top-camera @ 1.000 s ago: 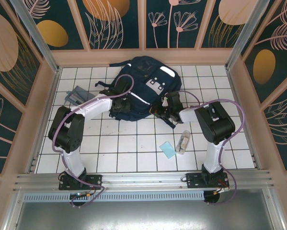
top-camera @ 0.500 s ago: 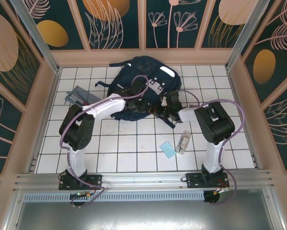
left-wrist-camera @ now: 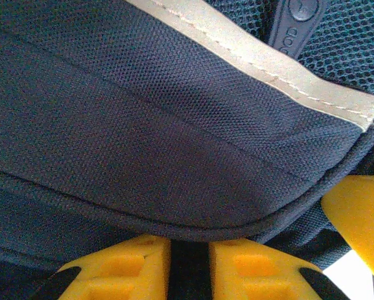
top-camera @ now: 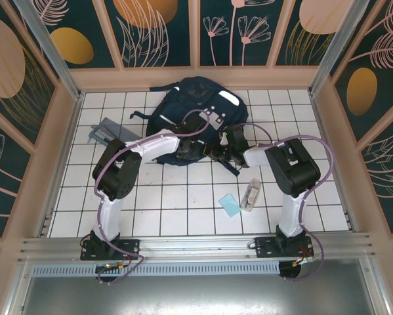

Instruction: Pack the student bag

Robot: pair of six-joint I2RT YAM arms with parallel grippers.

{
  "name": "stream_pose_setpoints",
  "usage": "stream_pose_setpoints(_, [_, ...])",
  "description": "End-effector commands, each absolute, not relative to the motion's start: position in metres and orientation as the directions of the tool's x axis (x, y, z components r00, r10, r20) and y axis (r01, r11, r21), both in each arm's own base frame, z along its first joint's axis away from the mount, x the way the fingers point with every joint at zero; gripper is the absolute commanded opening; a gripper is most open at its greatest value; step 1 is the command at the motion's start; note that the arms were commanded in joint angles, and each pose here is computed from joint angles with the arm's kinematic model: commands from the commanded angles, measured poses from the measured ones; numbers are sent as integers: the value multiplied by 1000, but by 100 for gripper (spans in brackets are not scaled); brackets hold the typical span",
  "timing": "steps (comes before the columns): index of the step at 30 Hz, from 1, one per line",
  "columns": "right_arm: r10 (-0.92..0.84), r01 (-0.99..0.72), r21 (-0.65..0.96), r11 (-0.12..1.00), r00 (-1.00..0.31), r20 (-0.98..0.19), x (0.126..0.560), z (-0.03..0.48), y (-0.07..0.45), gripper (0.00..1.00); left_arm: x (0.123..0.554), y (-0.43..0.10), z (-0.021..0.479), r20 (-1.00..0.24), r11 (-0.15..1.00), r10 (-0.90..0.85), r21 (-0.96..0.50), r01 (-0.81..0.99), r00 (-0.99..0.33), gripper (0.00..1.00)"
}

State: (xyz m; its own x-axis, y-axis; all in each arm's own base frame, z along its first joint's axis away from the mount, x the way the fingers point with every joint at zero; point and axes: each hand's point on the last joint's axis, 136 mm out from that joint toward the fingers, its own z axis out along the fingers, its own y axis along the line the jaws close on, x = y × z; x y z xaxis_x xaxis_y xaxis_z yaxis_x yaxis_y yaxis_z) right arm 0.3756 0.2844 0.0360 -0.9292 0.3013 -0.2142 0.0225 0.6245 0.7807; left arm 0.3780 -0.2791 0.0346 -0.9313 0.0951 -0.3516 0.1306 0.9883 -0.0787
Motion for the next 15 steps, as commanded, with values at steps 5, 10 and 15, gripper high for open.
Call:
stream_pose_setpoints(5, [298,5,766,643,-923,-244,384,33,286,0,347,-240,-16,-193,987,152,83,139,-969,41])
stream_pose_setpoints(10, [311,13,761,649,-917,-251,387,33,284,0,338,-235,-18,-171,985,164,80,152,-972,15])
stream_pose_setpoints(15, [348,44,746,664,-901,-257,392,28,276,0,346,-232,-6,-210,980,185,113,164,-960,0])
